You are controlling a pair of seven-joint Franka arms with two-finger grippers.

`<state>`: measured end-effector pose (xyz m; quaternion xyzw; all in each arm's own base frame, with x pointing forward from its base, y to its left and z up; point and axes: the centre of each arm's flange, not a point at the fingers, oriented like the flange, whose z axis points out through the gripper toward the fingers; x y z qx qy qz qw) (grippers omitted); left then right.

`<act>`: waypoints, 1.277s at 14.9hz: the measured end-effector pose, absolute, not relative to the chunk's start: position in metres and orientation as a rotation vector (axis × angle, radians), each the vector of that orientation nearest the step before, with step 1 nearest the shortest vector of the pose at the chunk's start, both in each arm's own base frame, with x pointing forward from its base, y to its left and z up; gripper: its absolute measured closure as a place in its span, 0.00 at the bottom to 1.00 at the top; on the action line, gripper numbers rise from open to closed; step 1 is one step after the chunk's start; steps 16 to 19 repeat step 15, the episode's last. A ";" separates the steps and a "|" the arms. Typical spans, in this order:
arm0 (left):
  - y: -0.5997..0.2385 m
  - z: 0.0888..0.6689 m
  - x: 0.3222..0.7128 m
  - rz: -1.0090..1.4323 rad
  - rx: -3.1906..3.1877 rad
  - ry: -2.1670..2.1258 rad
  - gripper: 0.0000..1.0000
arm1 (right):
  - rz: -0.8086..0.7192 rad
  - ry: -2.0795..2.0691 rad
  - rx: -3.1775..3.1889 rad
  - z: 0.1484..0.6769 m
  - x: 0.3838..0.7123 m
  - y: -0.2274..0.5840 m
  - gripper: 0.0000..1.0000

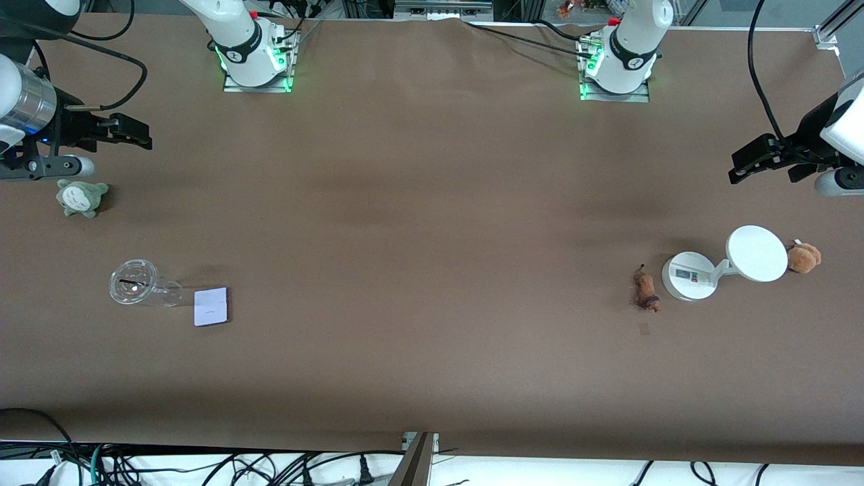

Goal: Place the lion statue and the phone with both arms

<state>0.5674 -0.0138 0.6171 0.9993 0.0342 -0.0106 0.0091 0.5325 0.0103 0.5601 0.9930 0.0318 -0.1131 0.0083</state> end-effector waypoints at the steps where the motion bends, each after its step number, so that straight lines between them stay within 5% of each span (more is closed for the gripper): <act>1: -0.014 0.617 0.567 -0.033 3.121 0.107 0.00 | -0.348 0.099 3.104 0.561 0.533 0.010 0.00; 7: -0.014 0.617 0.567 -0.033 3.121 0.108 0.00 | -0.262 0.087 3.112 0.584 0.551 0.007 0.00; 19: -0.013 0.617 0.567 -0.033 3.121 0.110 0.00 | -0.320 0.088 3.106 0.576 0.554 0.008 0.00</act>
